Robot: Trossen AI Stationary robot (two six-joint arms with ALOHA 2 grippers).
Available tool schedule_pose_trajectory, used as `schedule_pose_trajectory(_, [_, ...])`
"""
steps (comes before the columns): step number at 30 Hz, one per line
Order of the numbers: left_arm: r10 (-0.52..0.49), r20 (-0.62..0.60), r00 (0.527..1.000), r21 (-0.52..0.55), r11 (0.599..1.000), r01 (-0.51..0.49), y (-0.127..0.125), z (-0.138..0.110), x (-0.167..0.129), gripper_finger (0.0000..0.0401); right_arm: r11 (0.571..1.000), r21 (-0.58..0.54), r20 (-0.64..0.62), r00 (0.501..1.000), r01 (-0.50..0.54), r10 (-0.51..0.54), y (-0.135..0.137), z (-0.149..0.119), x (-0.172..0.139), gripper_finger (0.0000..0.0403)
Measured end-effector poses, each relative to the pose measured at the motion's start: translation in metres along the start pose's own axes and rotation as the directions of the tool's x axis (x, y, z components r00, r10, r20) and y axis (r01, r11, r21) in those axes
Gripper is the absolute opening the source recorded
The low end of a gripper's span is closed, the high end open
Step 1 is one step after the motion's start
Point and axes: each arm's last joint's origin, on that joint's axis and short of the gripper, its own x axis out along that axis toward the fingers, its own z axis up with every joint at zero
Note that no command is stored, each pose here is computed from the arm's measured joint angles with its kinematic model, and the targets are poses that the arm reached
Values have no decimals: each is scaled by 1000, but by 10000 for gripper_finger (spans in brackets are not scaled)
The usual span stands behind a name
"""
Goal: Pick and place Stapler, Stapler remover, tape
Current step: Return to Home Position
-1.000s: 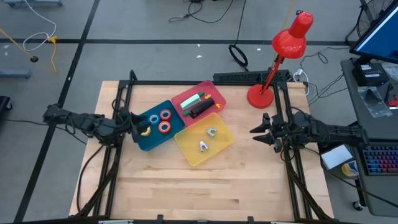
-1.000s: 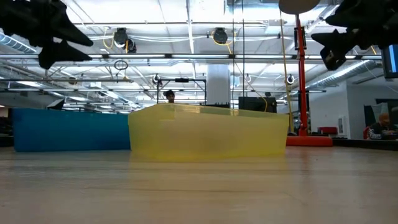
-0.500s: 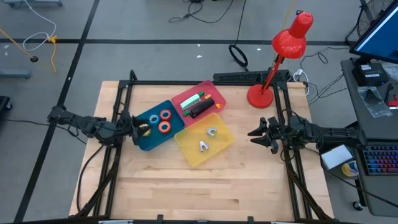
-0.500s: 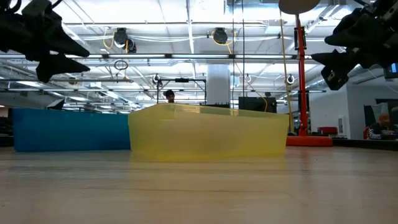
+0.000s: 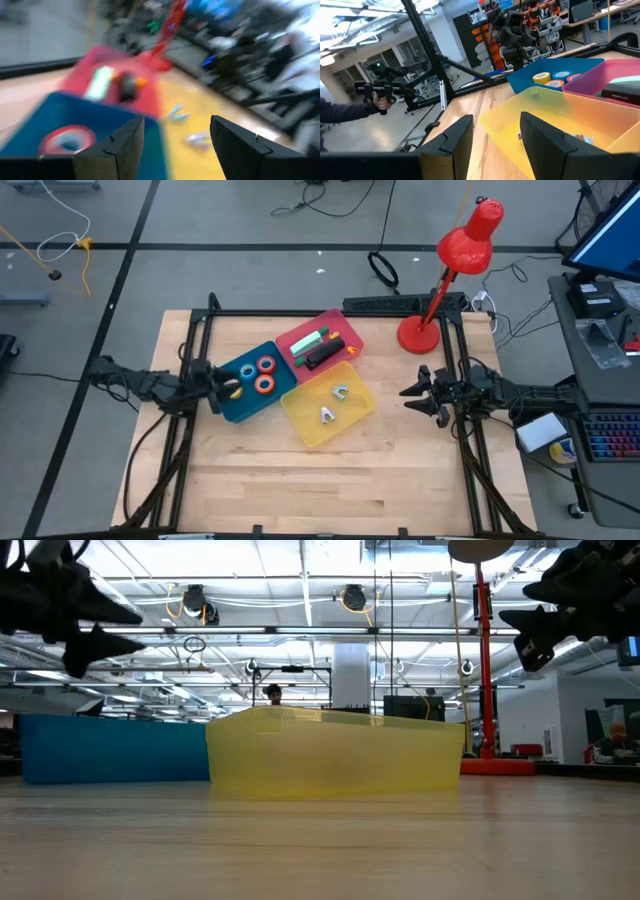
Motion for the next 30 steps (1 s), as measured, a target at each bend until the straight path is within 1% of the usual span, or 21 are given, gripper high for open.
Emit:
schedule_pose_trajectory(2, [-86,42,995,-17,996,87,-4,-6,6,225,1000,-16,-2,1000,0,0,0,0,0,157])
schedule_pose_trajectory(4, [-160,62,985,-7,987,161,-4,-17,11,225,999,-34,-2,1000,0,0,0,0,0,157])
schedule_pose_trajectory(6, [-220,75,973,39,975,218,-6,-20,13,225,999,-36,-2,1000,0,0,0,0,0,157])
schedule_pose_trajectory(7, [-214,68,975,61,976,210,-6,-20,13,225,999,-35,-3,1000,0,0,0,0,0,157])
schedule_pose_trajectory(12, [-173,64,983,93,982,167,-2,-20,17,225,999,-34,-5,1000,-6,6,0,0,0,157])
schedule_pose_trajectory(15, [-198,40,979,103,976,193,-1,-20,19,225,999,-36,-6,1000,-10,10,0,0,0,157])
schedule_pose_trajectory(18, [-259,-17,966,120,958,259,-2,-23,21,225,998,-41,-24,999,-40,39,1,-1,0,157])
schedule_pose_trajectory(21, [-292,-80,953,142,943,301,-2,-27,22,225,998,-45,-35,998,-53,51,1,-2,0,157])
schedule_pose_trajectory(25, [-278,-113,954,148,945,293,-2,-30,25,225,993,-110,-30,999,-36,33,0,-2,0,157])
schedule_pose_trajectory(28, [-260,-107,960,148,950,274,-2,-30,25,225,990,-140,-24,1000,7,-10,-3,-7,1,157])
schedule_pose_trajectory(30, [-255,-94,962,140,954,267,-2,-29,25,225,988,-156,-39,999,12,-18,-5,-12,1,157])
